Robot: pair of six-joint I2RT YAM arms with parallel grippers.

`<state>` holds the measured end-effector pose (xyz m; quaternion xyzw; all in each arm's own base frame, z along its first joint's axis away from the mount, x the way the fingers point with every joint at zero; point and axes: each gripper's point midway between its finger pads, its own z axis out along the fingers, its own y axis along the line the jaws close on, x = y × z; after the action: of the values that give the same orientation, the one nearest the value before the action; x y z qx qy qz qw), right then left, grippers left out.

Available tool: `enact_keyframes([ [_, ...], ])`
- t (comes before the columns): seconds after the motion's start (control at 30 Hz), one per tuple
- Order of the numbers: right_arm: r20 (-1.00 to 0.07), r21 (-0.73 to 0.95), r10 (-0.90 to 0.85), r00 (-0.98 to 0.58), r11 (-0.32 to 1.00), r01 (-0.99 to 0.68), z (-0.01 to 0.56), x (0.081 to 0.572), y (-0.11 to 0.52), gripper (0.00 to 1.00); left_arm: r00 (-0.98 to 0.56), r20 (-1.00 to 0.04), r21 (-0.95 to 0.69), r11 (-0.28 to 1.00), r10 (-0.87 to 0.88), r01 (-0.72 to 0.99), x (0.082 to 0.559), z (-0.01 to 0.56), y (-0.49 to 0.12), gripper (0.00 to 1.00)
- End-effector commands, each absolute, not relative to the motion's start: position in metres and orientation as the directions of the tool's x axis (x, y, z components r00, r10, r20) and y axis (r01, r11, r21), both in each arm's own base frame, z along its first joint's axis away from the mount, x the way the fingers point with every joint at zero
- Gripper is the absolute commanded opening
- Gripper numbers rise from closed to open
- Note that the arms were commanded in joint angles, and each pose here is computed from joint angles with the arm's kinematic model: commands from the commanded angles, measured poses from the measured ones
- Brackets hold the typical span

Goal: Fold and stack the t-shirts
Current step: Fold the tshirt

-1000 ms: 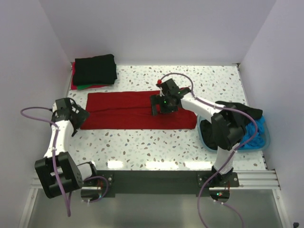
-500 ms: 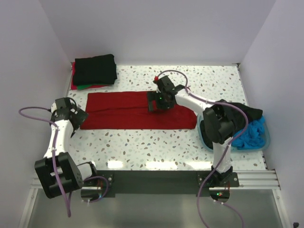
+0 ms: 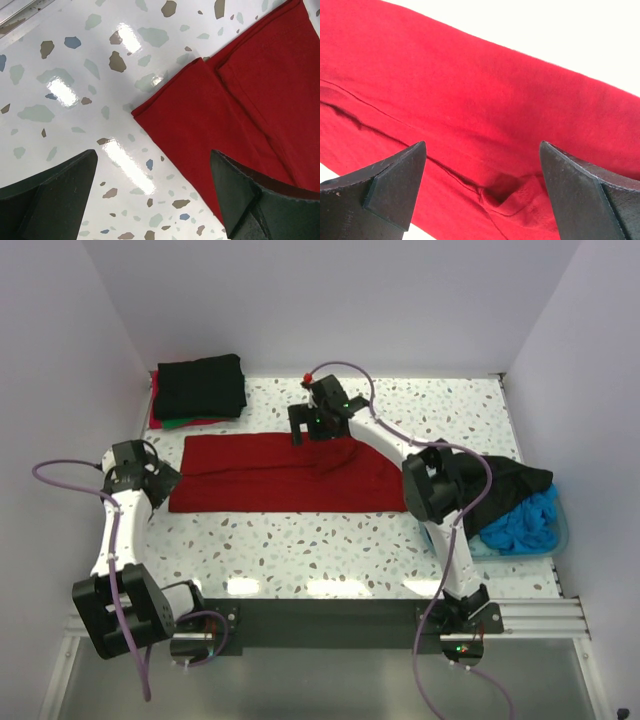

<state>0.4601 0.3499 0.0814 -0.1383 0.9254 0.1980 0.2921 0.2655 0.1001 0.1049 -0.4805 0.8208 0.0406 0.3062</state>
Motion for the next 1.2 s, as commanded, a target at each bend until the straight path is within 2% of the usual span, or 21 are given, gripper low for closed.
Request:
enact_keyframes([
  [0.0,-0.689,0.233,-0.195,-0.698,0.852,-0.469,0.134,0.472,0.351,0.99,-0.339,-0.576,-0.234,0.547,-0.744,-0.804,0.27,0.121,0.106,1.0],
  [0.1,-0.698,0.173,-0.223,-0.681,0.87,-0.461,0.139,0.466,0.334,0.99,-0.339,-0.57,-0.242,0.547,-0.748,-0.801,0.271,0.121,0.104,1.0],
  [0.17,-0.721,0.164,-0.199,-0.663,0.881,-0.443,0.163,0.455,0.322,0.99,-0.341,-0.566,-0.249,0.55,-0.751,-0.797,0.272,0.119,0.102,1.0],
  [0.2,-0.683,0.164,-0.195,-0.704,0.898,-0.408,0.147,0.441,0.31,0.98,-0.344,-0.563,-0.256,0.554,-0.752,-0.792,0.272,0.119,0.101,1.0],
  [0.23,-0.687,0.17,-0.179,-0.704,0.903,-0.395,0.159,0.431,0.302,0.99,-0.344,-0.562,-0.262,0.556,-0.752,-0.789,0.273,0.119,0.1,1.0],
  [0.27,-0.624,0.172,-0.167,-0.764,0.923,-0.343,0.133,0.41,0.287,0.99,-0.344,-0.558,-0.267,0.556,-0.755,-0.787,0.273,0.118,0.099,1.0],
  [0.33,-0.589,0.149,-0.157,-0.793,0.943,-0.297,0.117,0.392,0.27,0.99,-0.345,-0.557,-0.277,0.56,-0.756,-0.781,0.275,0.119,0.097,1.0],
  [0.37,-0.616,0.172,-0.134,-0.776,0.939,-0.299,0.125,0.388,0.27,0.99,-0.348,-0.555,-0.275,0.562,-0.756,-0.78,0.275,0.117,0.097,1.0],
  [0.4,-0.571,0.179,-0.132,-0.811,0.943,-0.28,0.103,0.373,0.263,0.99,-0.346,-0.556,-0.278,0.561,-0.756,-0.78,0.275,0.118,0.097,1.0],
  [0.47,-0.556,0.211,-0.12,-0.823,0.937,-0.279,0.096,0.367,0.267,0.99,-0.348,-0.555,-0.281,0.563,-0.756,-0.777,0.276,0.119,0.096,1.0],
  [0.73,-0.541,0.267,-0.114,-0.833,0.916,-0.298,0.077,0.397,0.303,0.99,-0.34,-0.566,-0.292,0.568,-0.751,-0.769,0.28,0.127,0.097,1.0],
  [0.87,-0.586,0.328,-0.066,-0.807,0.892,-0.311,0.092,0.431,0.334,0.99,-0.333,-0.578,-0.293,0.57,-0.745,-0.768,0.283,0.133,0.1,1.0],
  [0.93,-0.563,0.332,-0.075,-0.823,0.891,-0.309,0.077,0.441,0.344,0.99,-0.339,-0.578,-0.276,0.569,-0.742,-0.775,0.281,0.133,0.102,1.0],
  [1.07,-0.623,0.362,-0.032,-0.781,0.874,-0.324,0.1,0.479,0.371,0.99,-0.336,-0.584,-0.275,0.569,-0.739,-0.775,0.283,0.137,0.104,1.0],
  [1.17,-0.646,0.353,-0.041,-0.762,0.869,-0.346,0.115,0.49,0.376,0.99,-0.345,-0.585,-0.272,0.578,-0.734,-0.769,0.284,0.139,0.103,1.0],
])
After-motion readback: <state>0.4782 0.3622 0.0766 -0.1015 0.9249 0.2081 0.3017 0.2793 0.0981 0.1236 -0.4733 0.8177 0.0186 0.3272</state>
